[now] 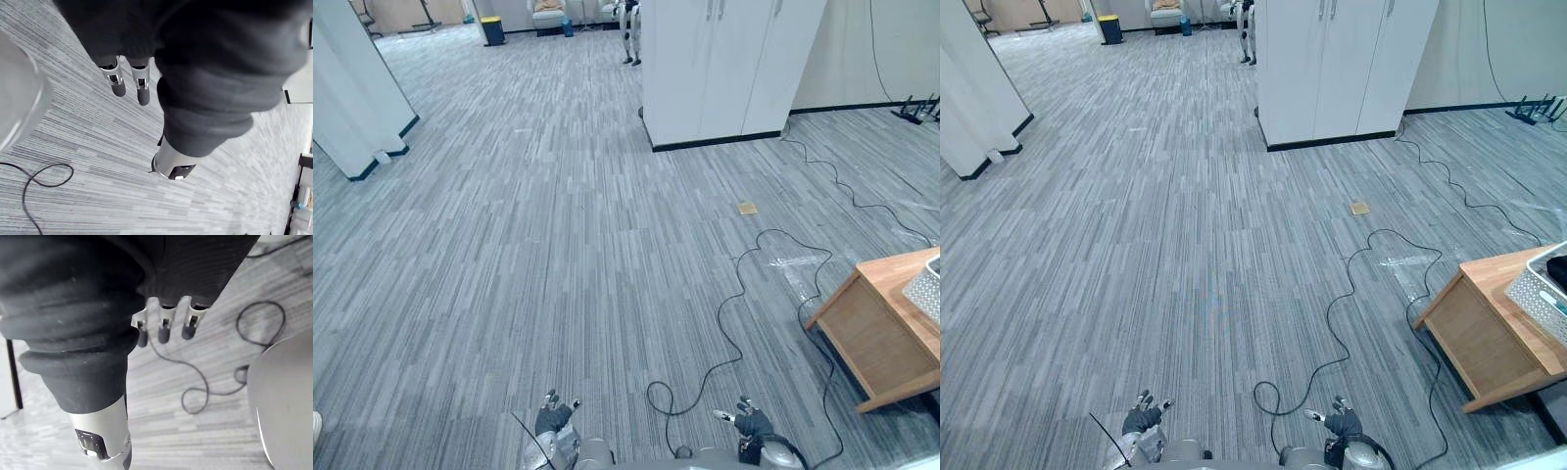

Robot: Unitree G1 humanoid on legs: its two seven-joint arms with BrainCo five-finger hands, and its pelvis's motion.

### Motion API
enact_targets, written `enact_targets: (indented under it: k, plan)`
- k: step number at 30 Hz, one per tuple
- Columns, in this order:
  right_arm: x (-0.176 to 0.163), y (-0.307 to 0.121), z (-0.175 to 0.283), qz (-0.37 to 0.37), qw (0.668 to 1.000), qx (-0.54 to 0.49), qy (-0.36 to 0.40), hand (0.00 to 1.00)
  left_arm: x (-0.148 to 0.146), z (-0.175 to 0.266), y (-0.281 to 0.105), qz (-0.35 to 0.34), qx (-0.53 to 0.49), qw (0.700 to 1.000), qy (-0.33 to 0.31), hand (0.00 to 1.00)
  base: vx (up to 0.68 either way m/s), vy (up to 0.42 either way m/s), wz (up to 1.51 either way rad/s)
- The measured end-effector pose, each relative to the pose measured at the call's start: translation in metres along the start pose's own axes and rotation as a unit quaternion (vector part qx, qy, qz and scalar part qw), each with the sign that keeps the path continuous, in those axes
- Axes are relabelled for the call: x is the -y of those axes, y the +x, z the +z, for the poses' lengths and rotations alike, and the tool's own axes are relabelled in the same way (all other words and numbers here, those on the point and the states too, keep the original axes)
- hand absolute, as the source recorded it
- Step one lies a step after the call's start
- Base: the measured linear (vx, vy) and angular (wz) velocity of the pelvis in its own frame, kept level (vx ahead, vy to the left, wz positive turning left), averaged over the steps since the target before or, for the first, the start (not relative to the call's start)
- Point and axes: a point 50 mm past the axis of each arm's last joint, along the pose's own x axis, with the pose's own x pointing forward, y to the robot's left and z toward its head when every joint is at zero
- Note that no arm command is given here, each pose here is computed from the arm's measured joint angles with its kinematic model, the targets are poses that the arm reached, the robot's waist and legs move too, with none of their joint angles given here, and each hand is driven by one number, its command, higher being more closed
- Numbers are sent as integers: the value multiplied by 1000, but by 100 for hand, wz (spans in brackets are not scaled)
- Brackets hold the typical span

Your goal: Organize washtable

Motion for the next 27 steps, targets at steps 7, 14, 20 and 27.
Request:
enact_targets:
  k: [7, 14, 20, 27]
  plan:
    - [4, -6, -24, -15, 999, -33, -9, 0, -20, -7, 3, 53, -24, 998, -9, 0, 198, 31, 10]
    - [-4, -4, -24, 11, 999, -40, -31, 0, -55, -31, -7, 111, -72, 991, 6, 0, 31, 32, 3]
    - [0, -5, -26, -1, 999, -43, 7, 0, -59, -31, -8, 121, -72, 990, -4, 0, -11, 2, -12]
    - [17, -12, -44, -57, 987, -67, 135, 0, -56, -30, -6, 76, -75, 993, 47, 0, 41, 17, 62]
